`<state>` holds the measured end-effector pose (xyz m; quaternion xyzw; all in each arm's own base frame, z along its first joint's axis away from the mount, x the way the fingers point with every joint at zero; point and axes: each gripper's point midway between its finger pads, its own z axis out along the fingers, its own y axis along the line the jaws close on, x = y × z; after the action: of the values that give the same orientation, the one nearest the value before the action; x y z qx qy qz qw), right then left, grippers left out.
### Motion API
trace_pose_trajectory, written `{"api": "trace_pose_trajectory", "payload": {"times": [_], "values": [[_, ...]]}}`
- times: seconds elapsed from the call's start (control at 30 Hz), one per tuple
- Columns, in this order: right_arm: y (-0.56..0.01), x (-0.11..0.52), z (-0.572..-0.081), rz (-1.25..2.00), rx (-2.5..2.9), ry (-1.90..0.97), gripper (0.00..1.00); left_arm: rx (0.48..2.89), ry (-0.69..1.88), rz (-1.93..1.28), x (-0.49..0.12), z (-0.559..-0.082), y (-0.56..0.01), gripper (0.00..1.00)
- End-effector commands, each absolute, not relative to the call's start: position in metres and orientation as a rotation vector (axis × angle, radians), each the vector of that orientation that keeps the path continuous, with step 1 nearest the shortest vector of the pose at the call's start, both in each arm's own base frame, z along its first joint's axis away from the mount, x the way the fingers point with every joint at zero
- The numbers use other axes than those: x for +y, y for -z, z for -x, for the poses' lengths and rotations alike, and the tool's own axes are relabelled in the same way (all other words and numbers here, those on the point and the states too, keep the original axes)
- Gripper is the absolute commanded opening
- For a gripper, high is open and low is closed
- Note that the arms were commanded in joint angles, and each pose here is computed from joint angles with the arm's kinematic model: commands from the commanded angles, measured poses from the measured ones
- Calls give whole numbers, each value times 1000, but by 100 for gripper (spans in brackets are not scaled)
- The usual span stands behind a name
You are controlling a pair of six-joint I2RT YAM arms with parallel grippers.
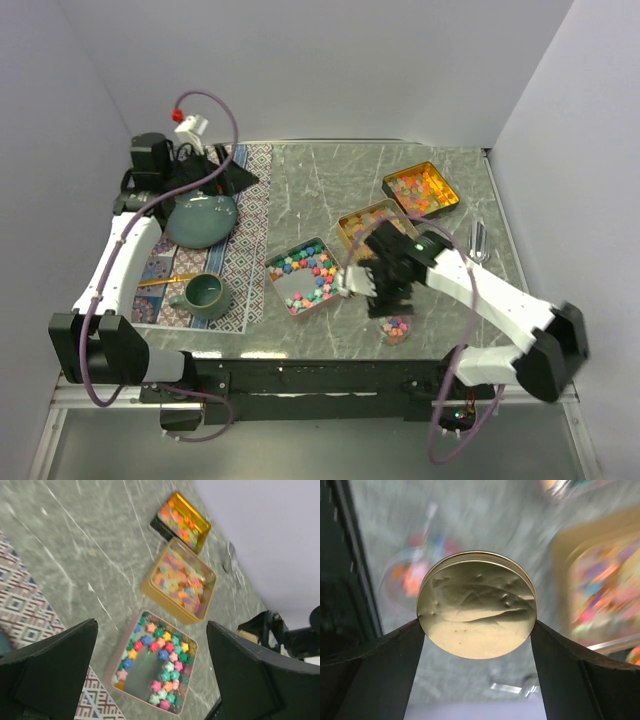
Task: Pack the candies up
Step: Close the bottle lid on the packing bottle.
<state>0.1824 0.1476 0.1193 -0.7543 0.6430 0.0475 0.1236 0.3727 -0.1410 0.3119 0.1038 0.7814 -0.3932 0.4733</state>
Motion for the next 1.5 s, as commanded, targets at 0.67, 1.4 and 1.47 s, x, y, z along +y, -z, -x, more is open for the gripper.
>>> {"api": "trace_pose_trajectory", "payload": {"times": [0.67,1.4,1.47], "values": [[-91,112,-151,2259,1884,-199,82,2079,969,-321,-175,-364,-241,97],[-75,113,-131,2391,1875,-173,81,2066,977,-333,-175,-352,-244,97],[-76,108,-128,2401,1872,-158,80,2064,981,-333,-176,-352,-245,97]]}}
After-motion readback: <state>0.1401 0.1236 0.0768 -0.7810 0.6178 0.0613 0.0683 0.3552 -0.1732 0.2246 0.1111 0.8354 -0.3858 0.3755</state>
